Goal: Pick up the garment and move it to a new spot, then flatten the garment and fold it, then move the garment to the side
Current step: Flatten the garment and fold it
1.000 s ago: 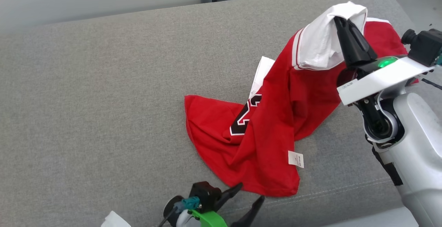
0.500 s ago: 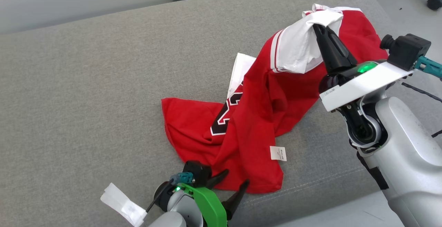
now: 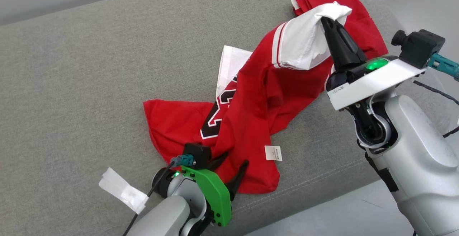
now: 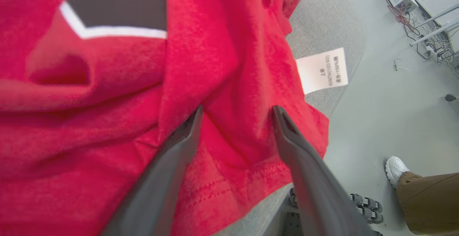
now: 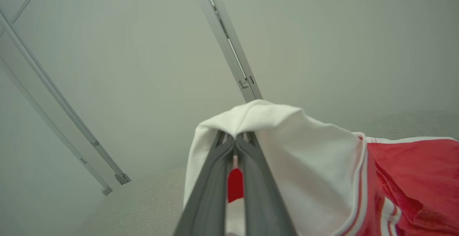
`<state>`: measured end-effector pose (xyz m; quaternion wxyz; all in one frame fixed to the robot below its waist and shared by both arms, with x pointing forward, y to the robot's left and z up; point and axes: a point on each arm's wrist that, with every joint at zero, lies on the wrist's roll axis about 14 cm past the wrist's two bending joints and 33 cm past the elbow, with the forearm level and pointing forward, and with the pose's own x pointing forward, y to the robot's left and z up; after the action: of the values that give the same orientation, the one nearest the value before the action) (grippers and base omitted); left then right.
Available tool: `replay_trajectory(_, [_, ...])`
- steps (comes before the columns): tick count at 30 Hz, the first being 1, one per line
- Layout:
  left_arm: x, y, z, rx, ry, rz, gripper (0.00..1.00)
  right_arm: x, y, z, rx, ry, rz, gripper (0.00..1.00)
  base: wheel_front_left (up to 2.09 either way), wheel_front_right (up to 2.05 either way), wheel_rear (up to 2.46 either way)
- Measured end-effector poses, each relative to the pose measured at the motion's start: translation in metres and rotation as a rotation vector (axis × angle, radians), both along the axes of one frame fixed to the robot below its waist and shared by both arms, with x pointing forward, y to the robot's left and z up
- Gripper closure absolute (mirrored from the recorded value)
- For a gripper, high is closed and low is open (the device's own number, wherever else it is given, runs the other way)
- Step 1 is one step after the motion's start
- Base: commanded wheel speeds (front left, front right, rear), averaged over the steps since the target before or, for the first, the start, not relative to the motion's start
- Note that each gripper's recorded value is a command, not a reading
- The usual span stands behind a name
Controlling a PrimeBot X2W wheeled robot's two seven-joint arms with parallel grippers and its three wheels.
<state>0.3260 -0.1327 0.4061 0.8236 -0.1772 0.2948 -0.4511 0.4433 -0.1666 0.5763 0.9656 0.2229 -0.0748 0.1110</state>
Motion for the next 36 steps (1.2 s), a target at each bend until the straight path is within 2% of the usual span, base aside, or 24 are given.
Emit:
replay_trajectory(1, [0.000,-0.002,0.001,-0.010,-0.001,-0.001,0.85,0.001,-0.003,-0.002,0.000,0.002,-0.009,1.00,0.00,0.00,0.00])
replay_trajectory(2, [0.000,-0.004,0.002,-0.016,-0.005,-0.008,1.00,0.001,-0.005,-0.003,0.001,0.005,-0.017,1.00,0.00,0.00,0.00])
replay_trajectory(11, [0.011,-0.010,0.020,-0.037,-0.105,-0.046,1.00,0.008,-0.021,-0.004,-0.004,-0.007,-0.059,1.00,0.00,0.00,0.00])
replay_trajectory(16, [0.040,0.000,0.045,-0.096,-0.181,0.042,1.00,0.012,-0.028,-0.003,-0.008,-0.018,-0.073,1.00,0.00,0.00,0.00])
replay_trajectory(20, [0.077,0.015,0.081,-0.131,-0.314,0.122,1.00,0.013,-0.025,-0.009,-0.006,-0.002,-0.067,1.00,0.00,0.00,0.00])
replay_trajectory(23, [0.102,0.036,0.098,-0.085,-0.423,0.146,1.00,0.015,-0.016,-0.007,-0.007,-0.007,-0.043,1.00,0.00,0.00,0.00])
replay_trajectory(28, [0.153,0.094,0.112,0.097,-0.538,0.201,1.00,0.024,0.005,0.001,-0.054,-0.001,0.027,1.00,0.00,0.00,0.00])
replay_trajectory(30, [0.175,0.115,0.125,0.162,-0.580,0.230,1.00,0.035,0.004,0.014,-0.089,-0.015,0.031,1.00,0.00,0.00,0.00])
replay_trajectory(32, [0.200,0.131,0.156,0.171,-0.652,0.288,1.00,0.049,0.000,0.039,-0.137,-0.065,0.015,1.00,0.00,0.00,0.00])
replay_trajectory(34, [0.225,0.143,0.213,0.159,-0.808,0.353,1.00,0.061,-0.007,0.086,-0.176,-0.181,-0.035,1.00,0.00,0.00,0.00])
replay_trajectory(36, [0.234,0.147,0.294,0.061,-1.006,0.434,1.00,0.066,-0.020,0.150,-0.175,-0.359,-0.119,1.00,0.00,0.00,0.00])
